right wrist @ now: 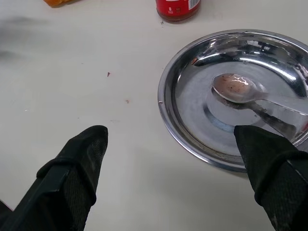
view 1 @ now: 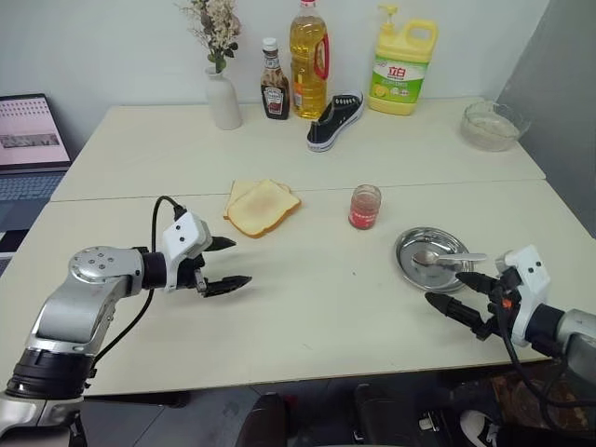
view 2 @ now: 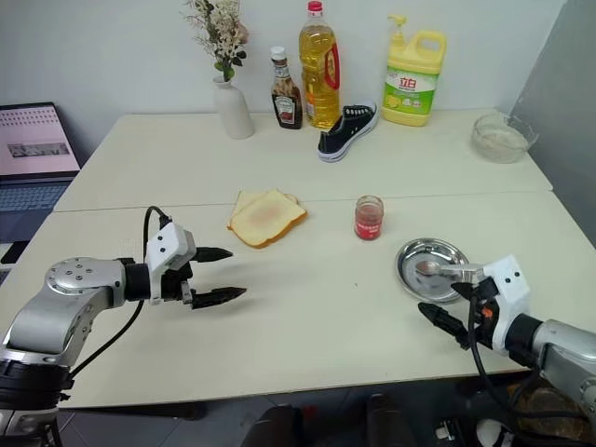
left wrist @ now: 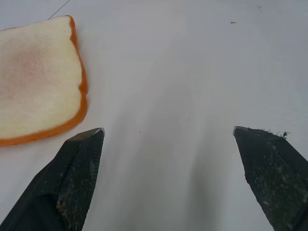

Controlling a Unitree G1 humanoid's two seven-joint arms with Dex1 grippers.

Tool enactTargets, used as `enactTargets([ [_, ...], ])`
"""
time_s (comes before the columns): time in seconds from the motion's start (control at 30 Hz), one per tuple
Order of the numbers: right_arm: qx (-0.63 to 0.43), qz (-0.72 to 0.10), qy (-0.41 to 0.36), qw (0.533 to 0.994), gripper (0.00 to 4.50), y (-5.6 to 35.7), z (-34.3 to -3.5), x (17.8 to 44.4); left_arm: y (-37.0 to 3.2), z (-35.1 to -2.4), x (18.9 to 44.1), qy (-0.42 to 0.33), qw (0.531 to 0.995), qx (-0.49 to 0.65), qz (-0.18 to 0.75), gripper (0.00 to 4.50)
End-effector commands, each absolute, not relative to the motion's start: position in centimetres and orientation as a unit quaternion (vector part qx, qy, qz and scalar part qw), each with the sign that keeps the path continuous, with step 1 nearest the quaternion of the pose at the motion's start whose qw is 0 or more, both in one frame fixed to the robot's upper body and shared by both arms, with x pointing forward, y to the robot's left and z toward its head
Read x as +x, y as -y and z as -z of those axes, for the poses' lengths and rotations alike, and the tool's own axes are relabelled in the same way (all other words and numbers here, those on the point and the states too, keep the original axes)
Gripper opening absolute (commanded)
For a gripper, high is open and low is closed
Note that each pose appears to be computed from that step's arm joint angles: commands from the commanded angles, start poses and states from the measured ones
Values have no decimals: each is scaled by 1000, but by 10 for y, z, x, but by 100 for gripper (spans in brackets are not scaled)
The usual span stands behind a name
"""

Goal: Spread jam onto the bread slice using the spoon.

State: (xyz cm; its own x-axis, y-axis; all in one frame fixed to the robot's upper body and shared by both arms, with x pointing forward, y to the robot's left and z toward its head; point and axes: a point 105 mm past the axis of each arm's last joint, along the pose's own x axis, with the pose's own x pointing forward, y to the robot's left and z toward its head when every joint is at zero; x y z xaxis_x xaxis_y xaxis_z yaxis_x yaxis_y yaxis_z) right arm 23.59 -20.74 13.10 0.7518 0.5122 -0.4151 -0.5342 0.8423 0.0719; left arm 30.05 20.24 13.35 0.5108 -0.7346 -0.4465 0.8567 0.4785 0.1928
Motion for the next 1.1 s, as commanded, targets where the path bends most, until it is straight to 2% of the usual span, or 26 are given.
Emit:
enactTargets([
  [0.03,-36,-290,-188,937,446,204,-146,237,-196,-144,298,-135,842,208,479,450],
  [0.67,-44,-291,-196,935,446,208,-145,237,-201,-146,301,-137,852,205,463,450],
  [1.1,-48,-299,-195,933,446,207,-151,234,-211,-159,322,-124,876,185,428,450],
])
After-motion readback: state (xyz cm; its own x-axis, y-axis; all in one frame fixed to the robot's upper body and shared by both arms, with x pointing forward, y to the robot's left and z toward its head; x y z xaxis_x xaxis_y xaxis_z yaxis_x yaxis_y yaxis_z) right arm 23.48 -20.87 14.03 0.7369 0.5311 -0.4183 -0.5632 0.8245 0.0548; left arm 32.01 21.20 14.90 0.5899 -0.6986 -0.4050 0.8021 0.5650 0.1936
